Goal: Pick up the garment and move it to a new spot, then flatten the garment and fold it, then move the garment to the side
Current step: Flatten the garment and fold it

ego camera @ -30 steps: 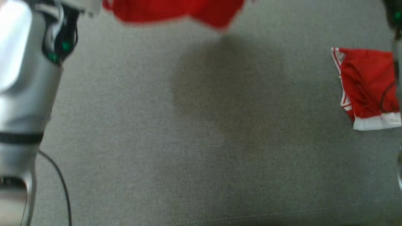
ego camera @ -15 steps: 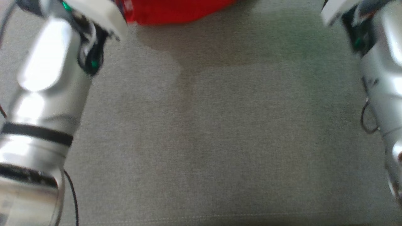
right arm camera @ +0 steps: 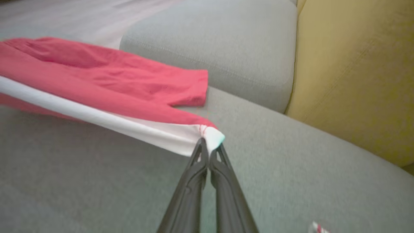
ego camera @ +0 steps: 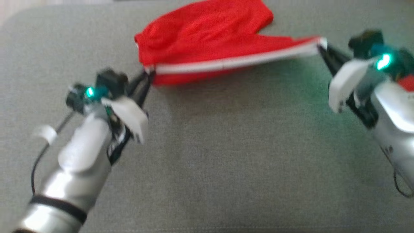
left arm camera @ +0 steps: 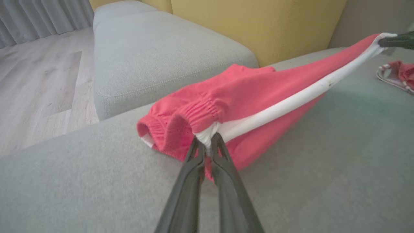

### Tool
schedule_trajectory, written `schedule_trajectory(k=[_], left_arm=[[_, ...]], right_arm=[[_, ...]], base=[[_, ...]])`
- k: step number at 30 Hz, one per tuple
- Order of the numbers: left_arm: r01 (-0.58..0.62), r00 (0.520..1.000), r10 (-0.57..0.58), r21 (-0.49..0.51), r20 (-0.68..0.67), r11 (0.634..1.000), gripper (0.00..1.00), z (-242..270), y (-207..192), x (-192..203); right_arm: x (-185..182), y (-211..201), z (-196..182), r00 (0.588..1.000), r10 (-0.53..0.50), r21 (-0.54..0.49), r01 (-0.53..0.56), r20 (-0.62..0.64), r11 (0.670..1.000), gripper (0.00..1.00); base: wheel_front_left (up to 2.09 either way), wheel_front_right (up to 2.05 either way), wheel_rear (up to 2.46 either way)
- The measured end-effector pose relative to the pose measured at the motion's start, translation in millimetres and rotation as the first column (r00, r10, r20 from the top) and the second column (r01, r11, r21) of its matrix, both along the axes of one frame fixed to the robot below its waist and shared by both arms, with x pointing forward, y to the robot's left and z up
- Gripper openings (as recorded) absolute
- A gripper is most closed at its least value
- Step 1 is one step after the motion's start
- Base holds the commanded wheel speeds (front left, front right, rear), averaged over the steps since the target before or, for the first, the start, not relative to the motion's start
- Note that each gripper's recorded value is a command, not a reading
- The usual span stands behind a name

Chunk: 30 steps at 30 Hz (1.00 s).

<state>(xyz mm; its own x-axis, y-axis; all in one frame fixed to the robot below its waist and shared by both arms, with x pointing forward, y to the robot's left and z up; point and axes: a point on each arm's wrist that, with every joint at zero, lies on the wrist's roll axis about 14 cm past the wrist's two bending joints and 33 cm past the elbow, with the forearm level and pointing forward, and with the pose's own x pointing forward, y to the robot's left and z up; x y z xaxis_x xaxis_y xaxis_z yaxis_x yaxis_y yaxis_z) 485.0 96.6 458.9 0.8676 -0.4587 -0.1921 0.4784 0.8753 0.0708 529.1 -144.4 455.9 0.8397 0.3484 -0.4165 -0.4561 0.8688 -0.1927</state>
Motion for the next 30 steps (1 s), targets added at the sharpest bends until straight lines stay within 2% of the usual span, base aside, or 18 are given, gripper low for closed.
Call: schedule_trajectory(k=[13, 17, 23, 26, 30], left_arm=[[0.132, 0.990, -0.130, 0.038, -0.058, 0.991, 0.00, -17.7, -23.6, -89.4], [0.160, 0.983, -0.155, 0.049, -0.098, 0.986, 0.00, -25.6, -24.3, -114.0], [0.209, 0.967, -0.204, 0.015, -0.156, 0.978, 0.00, -29.8, -35.1, -149.6], [0.240, 0.955, -0.236, 0.004, -0.181, 0.971, 0.00, -32.8, -38.9, -169.2], [0.260, 0.947, -0.257, -0.008, -0.192, 0.966, 0.00, -30.0, -39.4, -183.3]], right_arm=[[-92.0, -41.8, -27.3, 0.973, 0.031, -0.142, -0.064, -0.227, 0.988, 0.00], [-114.7, -48.7, -28.7, 0.960, 0.030, -0.153, -0.075, -0.278, 0.985, 0.00], [-147.3, -66.6, -29.5, 0.934, 0.016, -0.190, -0.089, -0.356, 0.978, 0.00], [-165.5, -78.2, -32.9, 0.916, 0.022, -0.256, -0.135, -0.400, 0.957, 0.00], [-175.5, -82.2, -28.3, 0.901, 0.020, -0.244, -0.138, -0.433, 0.960, 0.00]], base=[[0.00, 0.00, 0.00], [0.00, 0.00, 0.00], [0.00, 0.00, 0.00], [0.00, 0.00, 0.00], [0.00, 0.00, 0.00]])
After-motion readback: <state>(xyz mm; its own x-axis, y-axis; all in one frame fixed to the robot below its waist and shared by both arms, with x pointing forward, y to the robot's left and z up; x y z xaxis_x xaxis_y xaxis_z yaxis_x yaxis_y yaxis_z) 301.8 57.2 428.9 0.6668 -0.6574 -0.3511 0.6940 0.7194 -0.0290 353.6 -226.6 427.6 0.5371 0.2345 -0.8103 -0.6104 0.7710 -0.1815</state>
